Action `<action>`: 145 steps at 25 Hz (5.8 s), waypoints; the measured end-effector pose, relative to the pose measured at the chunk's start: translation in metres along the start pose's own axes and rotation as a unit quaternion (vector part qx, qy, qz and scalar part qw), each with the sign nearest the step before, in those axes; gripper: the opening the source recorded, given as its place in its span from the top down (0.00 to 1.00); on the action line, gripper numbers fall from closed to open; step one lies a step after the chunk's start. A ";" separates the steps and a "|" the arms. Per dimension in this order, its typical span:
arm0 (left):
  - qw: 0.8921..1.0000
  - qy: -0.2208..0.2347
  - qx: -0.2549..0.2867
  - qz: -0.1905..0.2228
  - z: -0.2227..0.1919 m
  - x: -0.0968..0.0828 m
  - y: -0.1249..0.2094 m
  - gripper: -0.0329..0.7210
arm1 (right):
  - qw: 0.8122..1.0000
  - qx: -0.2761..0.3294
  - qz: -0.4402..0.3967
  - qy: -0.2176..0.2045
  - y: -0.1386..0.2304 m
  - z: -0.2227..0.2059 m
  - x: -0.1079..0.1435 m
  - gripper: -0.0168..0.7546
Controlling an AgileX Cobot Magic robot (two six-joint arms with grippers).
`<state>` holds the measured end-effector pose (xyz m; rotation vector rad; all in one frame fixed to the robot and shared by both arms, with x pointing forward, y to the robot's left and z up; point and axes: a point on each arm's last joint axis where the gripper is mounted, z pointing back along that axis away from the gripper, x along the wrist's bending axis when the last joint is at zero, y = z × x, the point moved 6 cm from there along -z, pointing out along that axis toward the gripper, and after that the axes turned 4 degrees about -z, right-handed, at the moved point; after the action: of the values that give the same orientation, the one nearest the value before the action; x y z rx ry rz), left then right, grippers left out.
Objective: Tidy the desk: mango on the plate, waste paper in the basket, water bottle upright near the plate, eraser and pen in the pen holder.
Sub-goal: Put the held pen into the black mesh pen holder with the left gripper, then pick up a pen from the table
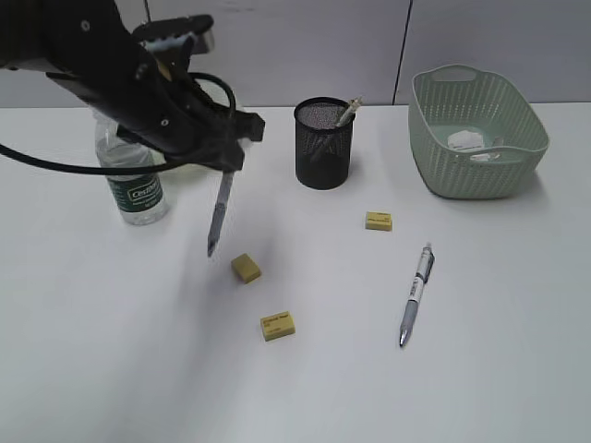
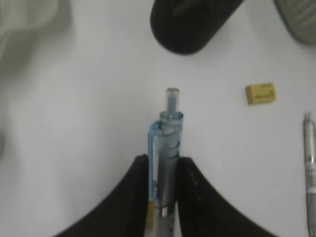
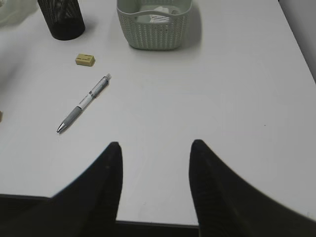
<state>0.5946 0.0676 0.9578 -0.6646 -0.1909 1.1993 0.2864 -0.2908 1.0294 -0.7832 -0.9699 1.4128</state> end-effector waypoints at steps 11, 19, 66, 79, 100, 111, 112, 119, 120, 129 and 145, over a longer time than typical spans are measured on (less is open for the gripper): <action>0.958 0.038 -0.283 -0.008 0.037 -0.014 -0.083 0.78 | 1.000 -0.001 0.000 0.000 0.000 0.000 0.000 0.51; 0.903 0.053 -0.425 -0.021 0.028 -0.016 -0.111 0.78 | 1.000 -0.001 0.000 0.000 0.000 0.000 0.000 0.51; 0.932 0.050 -0.339 -0.113 -0.108 -0.026 -0.097 0.37 | 1.000 -0.001 0.000 0.000 0.000 0.000 0.000 0.51; 0.977 -0.006 -0.178 -0.113 0.008 -0.030 -0.097 0.39 | 1.000 -0.001 0.000 0.000 0.000 0.000 0.000 0.51; 0.974 -0.208 0.025 0.090 0.168 0.182 -0.071 0.39 | 1.000 -0.001 0.000 0.000 0.000 0.000 0.000 0.51; 0.974 -0.195 0.063 0.102 0.192 0.166 -0.019 0.39 | 1.000 -0.001 0.000 0.000 0.000 0.000 0.000 0.51; 0.974 -0.194 0.063 0.102 0.197 0.162 -0.007 0.39 | 1.000 -0.001 0.000 0.000 0.000 0.000 0.000 0.51; 0.976 -0.186 0.042 0.102 0.230 0.134 0.079 0.39 | 1.000 -0.001 0.000 0.000 0.000 0.000 0.000 0.51; 0.977 -0.186 0.028 0.100 0.237 0.129 0.090 0.39 | 1.000 -0.001 0.000 0.000 0.000 0.000 0.000 0.51; 0.974 -0.189 -0.095 0.080 0.273 0.100 0.184 0.39 | 1.000 -0.001 0.000 0.000 0.000 0.000 0.000 0.51; 0.941 -0.210 -0.263 0.047 0.297 0.085 0.253 0.39 | 1.000 0.000 0.000 -0.001 0.000 0.000 0.000 0.51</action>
<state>0.2837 0.3062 1.0336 -0.8776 -0.8708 1.3853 0.2864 -0.2907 1.0295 -0.7827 -0.9714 1.4126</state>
